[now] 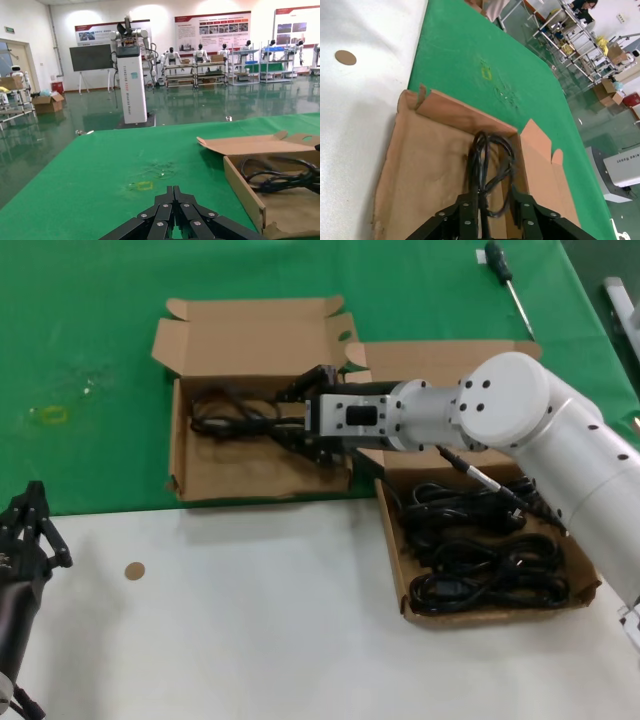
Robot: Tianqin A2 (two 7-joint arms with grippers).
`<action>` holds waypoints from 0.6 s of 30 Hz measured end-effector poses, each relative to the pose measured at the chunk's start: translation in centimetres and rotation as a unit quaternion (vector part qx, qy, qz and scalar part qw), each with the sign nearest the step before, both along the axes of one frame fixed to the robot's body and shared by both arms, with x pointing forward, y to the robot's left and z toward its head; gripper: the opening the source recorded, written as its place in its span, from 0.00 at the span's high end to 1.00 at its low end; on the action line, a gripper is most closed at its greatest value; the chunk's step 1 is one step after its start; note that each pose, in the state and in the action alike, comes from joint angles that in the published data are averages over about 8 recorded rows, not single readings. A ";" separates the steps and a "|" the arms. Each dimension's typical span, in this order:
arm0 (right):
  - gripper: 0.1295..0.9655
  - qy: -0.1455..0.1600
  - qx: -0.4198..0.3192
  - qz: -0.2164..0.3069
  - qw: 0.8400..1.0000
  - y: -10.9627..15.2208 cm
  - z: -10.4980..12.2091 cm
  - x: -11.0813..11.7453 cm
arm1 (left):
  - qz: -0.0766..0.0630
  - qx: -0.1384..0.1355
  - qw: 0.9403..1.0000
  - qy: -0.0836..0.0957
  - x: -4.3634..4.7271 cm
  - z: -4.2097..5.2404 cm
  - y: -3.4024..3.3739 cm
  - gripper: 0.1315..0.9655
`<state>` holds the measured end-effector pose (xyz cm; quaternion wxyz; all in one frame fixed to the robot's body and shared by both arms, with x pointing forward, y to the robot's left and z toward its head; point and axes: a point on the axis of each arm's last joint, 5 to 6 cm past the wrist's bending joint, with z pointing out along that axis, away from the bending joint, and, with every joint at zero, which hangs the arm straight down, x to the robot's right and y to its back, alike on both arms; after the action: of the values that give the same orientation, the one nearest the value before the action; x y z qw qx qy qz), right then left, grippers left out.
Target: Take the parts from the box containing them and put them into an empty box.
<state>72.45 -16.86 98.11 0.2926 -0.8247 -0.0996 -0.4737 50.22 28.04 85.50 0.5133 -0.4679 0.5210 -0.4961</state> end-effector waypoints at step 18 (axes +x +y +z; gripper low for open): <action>0.64 -0.001 0.018 -0.009 1.000 -1.4 1.7 -1.1 | 0.000 0.000 1.000 0.000 0.00 0.00 0.00 0.98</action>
<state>71.36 -18.23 99.81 0.3029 -0.8195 -0.0840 -0.4792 50.22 28.04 85.50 0.5133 -0.4679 0.5210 -0.4961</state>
